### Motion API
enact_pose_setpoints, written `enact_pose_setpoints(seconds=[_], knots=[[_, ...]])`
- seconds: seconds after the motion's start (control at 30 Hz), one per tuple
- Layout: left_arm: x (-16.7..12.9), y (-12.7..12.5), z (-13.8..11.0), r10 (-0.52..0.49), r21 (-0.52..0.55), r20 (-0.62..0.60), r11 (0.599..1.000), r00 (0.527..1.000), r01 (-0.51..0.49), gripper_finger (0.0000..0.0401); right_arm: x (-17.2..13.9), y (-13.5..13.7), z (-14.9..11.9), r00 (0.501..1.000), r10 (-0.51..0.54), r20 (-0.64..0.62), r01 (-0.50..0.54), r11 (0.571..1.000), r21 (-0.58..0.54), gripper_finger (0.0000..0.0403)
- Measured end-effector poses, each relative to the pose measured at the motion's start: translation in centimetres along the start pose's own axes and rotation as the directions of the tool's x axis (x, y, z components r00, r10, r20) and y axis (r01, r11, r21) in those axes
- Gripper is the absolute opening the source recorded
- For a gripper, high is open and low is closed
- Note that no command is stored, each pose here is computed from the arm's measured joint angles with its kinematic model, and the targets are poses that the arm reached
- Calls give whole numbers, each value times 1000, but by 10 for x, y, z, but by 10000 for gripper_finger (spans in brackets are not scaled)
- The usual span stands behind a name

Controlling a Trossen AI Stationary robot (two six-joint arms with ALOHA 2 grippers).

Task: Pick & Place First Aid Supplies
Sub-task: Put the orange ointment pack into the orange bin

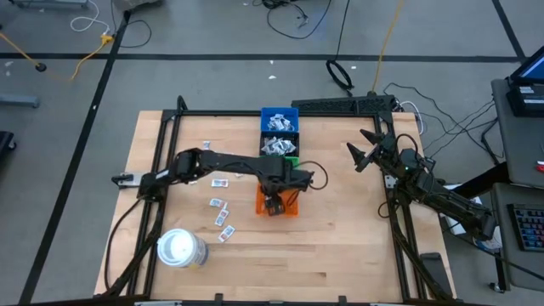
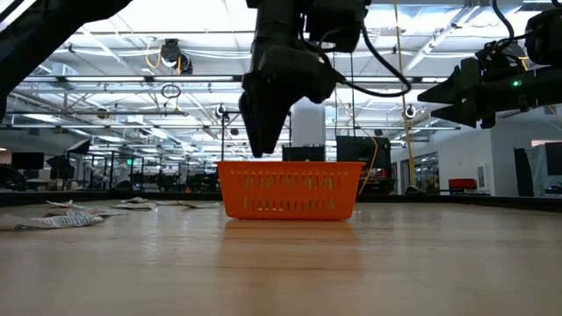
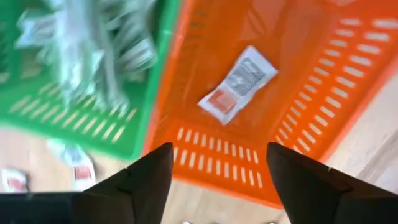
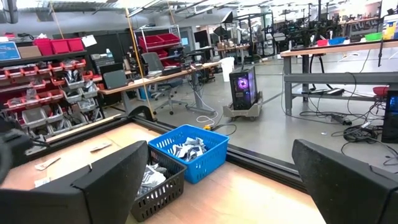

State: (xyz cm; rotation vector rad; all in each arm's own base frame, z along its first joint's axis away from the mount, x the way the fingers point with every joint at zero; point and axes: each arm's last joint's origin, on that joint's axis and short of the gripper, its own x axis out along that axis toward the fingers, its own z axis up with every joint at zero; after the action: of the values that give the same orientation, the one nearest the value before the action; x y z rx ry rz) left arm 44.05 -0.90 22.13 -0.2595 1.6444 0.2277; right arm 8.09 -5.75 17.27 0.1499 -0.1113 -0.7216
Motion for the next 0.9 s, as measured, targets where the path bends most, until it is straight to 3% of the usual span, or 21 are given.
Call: enact_pose_setpoints(seconds=[0.23, 0.63, 0.9], knots=[[-9, 6, -9, 18, -181, -52, 983, 998, -27, 284, 0, 0, 0, 1000, 0, 0, 0, 1000, 0, 393], [-8, -20, -21, -13, -210, -71, 978, 997, -3, 285, 0, 0, 0, 1000, 0, 0, 0, 1000, 0, 393], [2, -30, -57, -38, -258, -31, 966, 999, 28, 285, 0, 0, 0, 1000, 0, -1, 0, 1000, 0, 393]])
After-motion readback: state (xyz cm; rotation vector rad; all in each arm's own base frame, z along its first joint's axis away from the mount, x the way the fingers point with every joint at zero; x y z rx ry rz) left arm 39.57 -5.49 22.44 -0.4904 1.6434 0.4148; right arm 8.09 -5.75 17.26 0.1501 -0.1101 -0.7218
